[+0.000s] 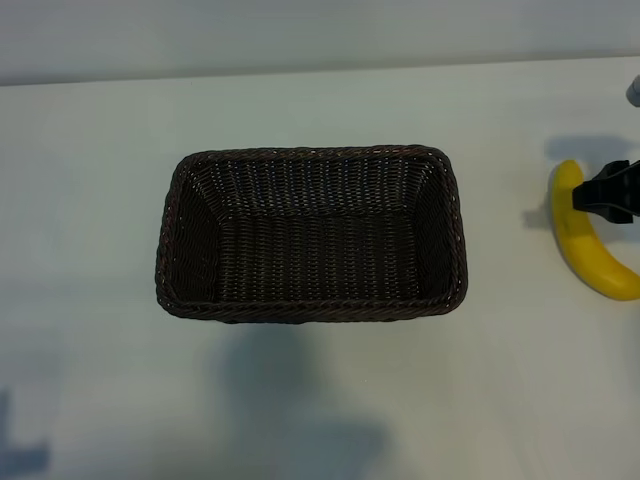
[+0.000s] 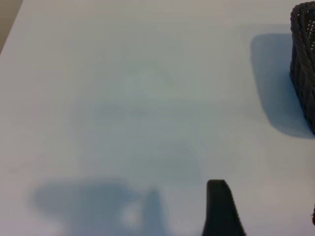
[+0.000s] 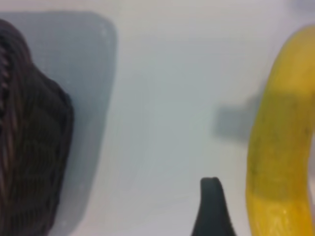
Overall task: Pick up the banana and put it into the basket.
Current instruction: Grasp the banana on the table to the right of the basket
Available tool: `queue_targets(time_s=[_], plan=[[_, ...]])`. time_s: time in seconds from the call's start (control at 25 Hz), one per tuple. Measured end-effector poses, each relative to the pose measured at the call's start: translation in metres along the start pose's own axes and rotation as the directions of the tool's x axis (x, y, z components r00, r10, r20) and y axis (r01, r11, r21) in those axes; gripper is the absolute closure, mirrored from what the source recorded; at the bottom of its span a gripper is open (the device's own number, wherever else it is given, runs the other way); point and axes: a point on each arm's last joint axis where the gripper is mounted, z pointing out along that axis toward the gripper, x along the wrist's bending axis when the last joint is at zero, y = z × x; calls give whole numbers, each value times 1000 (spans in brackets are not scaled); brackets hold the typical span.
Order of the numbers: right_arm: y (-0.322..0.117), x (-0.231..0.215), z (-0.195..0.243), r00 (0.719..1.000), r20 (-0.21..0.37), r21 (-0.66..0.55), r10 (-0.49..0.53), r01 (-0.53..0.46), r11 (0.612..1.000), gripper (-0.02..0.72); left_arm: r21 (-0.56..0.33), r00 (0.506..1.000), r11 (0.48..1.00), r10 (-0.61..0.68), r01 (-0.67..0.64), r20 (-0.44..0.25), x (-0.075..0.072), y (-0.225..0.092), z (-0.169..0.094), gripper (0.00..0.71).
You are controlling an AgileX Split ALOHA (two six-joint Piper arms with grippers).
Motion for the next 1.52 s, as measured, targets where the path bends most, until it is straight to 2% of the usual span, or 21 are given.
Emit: queue_targets(time_s=[0.44,0.72,1.08,1.52], plan=[[-1,-8,10,998,48,42,-47,45,998,165,0,1000,1000,3,-3,0,0,0,0,231],[7,4,33,987,65,77,-148,143,987,160,0,1000,1000,3,-3,0,0,0,0,231],[8,-3,40,976,159,106,-151,135,985,134,1,1000,1000,2,-2,0,0,0,0,231],[7,-4,40,978,162,117,-133,115,986,134,1,1000,1000,2,-2,0,0,0,0,231]])
